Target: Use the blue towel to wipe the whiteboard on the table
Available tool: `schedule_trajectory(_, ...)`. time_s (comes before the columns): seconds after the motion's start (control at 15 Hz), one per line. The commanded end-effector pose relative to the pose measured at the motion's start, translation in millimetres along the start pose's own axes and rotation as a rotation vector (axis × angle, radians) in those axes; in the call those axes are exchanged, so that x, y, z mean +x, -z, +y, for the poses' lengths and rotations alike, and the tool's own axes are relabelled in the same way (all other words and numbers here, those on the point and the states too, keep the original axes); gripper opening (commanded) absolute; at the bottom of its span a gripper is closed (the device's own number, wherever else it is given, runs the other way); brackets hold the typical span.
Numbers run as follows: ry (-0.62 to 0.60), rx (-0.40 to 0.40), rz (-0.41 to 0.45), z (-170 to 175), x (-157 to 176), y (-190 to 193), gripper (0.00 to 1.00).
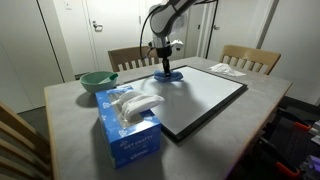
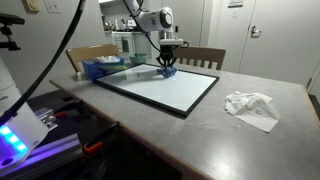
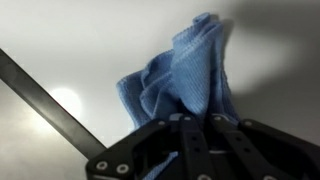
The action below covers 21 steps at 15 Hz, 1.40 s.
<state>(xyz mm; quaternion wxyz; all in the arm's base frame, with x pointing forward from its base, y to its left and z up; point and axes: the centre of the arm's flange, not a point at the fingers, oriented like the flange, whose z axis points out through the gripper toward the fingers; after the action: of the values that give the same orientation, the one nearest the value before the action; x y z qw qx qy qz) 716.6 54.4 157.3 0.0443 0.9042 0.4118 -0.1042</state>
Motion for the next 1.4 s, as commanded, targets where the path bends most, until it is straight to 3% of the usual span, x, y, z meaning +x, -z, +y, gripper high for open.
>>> schedule_trajectory(0.0,0.112,0.048,0.042,-33,34,-30,0.02)
schedule_trajectory(0.33,0.256,0.06,0.135,-77,79,-21,0.02)
schedule_trajectory(0.6,0.265,-0.019,0.086,-74,84,-30,0.02)
schedule_trajectory(0.73,0.215,0.061,0.046,-71,73,-29,0.02)
schedule_trajectory(1.13,0.26,0.211,-0.069,-109,53,-12,0.02)
schedule_trajectory(1.33,0.319,0.31,-0.073,-125,48,-11,0.02)
